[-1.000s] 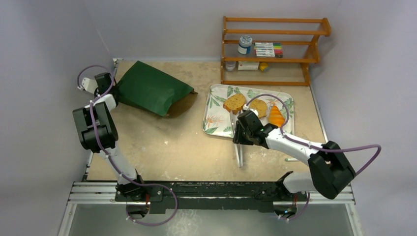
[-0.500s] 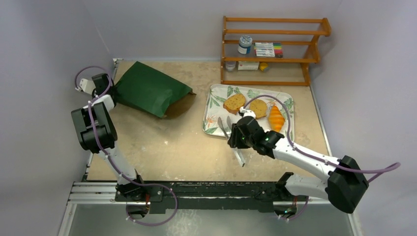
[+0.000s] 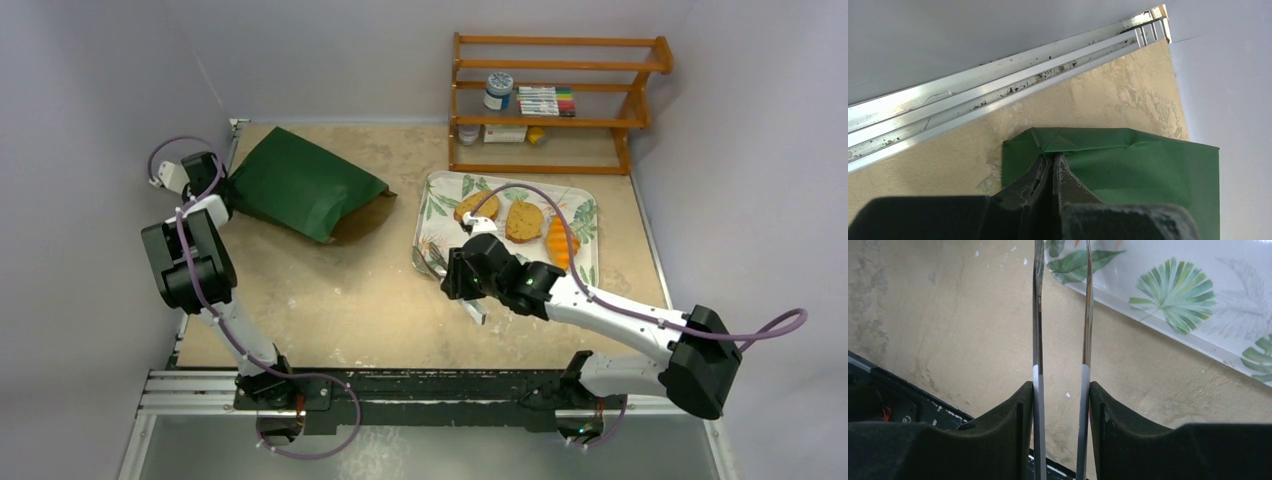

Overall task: Take the fake bread out of the paper bag
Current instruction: Take out the fake bread from the paper bag.

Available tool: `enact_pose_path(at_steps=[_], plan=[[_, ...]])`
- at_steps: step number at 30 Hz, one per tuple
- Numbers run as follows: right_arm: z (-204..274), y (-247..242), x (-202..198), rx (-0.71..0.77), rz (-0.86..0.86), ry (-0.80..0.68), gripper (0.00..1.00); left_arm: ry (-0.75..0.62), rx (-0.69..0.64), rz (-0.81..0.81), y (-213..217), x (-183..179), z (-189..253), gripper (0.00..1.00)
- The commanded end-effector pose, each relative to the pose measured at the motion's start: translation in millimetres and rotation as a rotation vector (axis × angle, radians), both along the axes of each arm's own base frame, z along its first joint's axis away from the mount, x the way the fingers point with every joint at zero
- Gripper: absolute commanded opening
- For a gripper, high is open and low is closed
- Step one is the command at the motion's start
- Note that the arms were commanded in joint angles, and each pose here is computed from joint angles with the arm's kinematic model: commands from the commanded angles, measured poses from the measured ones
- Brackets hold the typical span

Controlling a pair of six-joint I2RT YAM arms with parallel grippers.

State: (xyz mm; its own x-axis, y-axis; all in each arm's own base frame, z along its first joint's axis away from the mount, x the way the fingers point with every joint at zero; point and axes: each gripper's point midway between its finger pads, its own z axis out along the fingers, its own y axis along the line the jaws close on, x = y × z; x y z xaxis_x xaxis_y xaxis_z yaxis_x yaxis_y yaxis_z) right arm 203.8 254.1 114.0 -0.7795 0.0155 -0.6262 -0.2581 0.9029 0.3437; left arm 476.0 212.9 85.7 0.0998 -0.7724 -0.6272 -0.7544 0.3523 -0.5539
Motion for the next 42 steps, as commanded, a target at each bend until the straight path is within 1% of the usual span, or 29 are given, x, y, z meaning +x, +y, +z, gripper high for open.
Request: enact_pose_path(at_steps=[1, 5, 12, 16, 19, 31, 42], plan=[[36.1, 20.2, 18.5, 0.059, 0.012, -0.104, 0.43, -0.005, 0.037, -0.017, 6.5, -6.8, 16.1, 0.00], [37.0, 27.9, 24.6, 0.051, 0.029, -0.121, 0.42, -0.008, 0.029, -0.028, 7.1, -5.5, 13.3, 0.00], [61.2, 37.6, 36.3, 0.074, 0.043, -0.203, 0.42, -0.004, 0.030, -0.060, 7.6, -2.3, 11.7, 0.00], [62.2, 48.9, 43.1, 0.067, 0.073, -0.218, 0.43, 0.009, 0.035, -0.071, 8.8, -4.7, 9.6, 0.00], [74.1, 65.8, 51.1, 0.095, 0.095, -0.234, 0.43, 0.018, 0.038, -0.077, 9.4, -6.8, 7.8, 0.00], [76.2, 107.3, 67.6, 0.132, 0.173, -0.248, 0.42, 0.003, 0.024, -0.076, 11.5, -9.6, 8.6, 0.00], [64.7, 140.2, 86.4, 0.140, 0.212, -0.262, 0.43, -0.006, 0.016, -0.079, 9.4, -10.2, 8.0, 0.00]])
